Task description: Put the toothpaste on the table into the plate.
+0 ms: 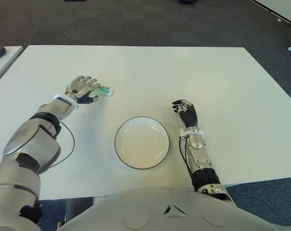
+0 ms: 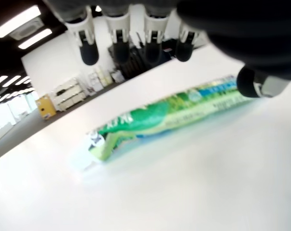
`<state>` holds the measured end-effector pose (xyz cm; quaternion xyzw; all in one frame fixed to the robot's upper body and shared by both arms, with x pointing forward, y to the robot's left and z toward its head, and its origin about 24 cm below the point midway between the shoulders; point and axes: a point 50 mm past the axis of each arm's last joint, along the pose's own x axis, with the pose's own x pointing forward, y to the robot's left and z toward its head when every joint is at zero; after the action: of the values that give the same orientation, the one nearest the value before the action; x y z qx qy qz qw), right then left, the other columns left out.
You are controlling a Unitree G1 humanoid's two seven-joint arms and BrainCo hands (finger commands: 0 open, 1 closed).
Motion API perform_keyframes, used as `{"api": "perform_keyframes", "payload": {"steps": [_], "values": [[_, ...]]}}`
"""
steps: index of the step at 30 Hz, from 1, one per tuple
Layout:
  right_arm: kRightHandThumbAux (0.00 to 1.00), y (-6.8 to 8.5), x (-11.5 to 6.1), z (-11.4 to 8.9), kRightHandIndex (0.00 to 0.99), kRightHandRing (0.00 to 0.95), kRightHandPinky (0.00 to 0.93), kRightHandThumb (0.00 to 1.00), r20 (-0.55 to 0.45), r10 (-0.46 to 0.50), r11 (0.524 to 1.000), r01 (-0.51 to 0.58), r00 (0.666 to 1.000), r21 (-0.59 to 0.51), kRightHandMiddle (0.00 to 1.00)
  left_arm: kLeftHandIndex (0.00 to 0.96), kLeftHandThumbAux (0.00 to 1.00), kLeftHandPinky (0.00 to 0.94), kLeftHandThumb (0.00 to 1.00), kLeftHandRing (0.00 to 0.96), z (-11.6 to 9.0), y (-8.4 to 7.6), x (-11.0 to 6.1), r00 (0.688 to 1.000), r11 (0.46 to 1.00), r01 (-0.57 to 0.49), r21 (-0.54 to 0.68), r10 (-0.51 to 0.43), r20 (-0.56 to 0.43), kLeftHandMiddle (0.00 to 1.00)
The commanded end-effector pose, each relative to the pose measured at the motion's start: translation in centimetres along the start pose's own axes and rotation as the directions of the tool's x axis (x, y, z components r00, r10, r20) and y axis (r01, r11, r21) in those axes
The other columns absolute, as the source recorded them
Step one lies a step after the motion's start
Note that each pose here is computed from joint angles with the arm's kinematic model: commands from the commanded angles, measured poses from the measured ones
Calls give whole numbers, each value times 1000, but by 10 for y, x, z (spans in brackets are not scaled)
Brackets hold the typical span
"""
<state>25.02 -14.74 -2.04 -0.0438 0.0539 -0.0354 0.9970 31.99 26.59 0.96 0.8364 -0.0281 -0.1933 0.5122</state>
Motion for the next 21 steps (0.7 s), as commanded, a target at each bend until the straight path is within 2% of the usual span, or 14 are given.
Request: {"api": "perform_keyframes", "payload": {"steps": [1,8,14,21], "values": [[732,1,-1,0,419,413,426,709,1,-9,1000,9,1000,9,421,0,181,0,507,0,-2,0,0,992,991,83,108,-92,83,0],[732,1,-2,0,419,413,429,709,2,-12,1000,12,1000,13,420,0,186,0,486,0,0,-6,-2,972,966,170,195,-197,129,0],[732,1,-3,1,420,411,425,709,9,-12,1000,12,1000,19,420,0,192,0,479,0,1,-10,-4,962,954,189,232,-227,150,0],[732,0,-4,1,420,414,432,709,8,-18,1000,17,1000,18,420,0,203,0,480,0,2,-20,-9,942,922,262,287,-309,134,0]]}}
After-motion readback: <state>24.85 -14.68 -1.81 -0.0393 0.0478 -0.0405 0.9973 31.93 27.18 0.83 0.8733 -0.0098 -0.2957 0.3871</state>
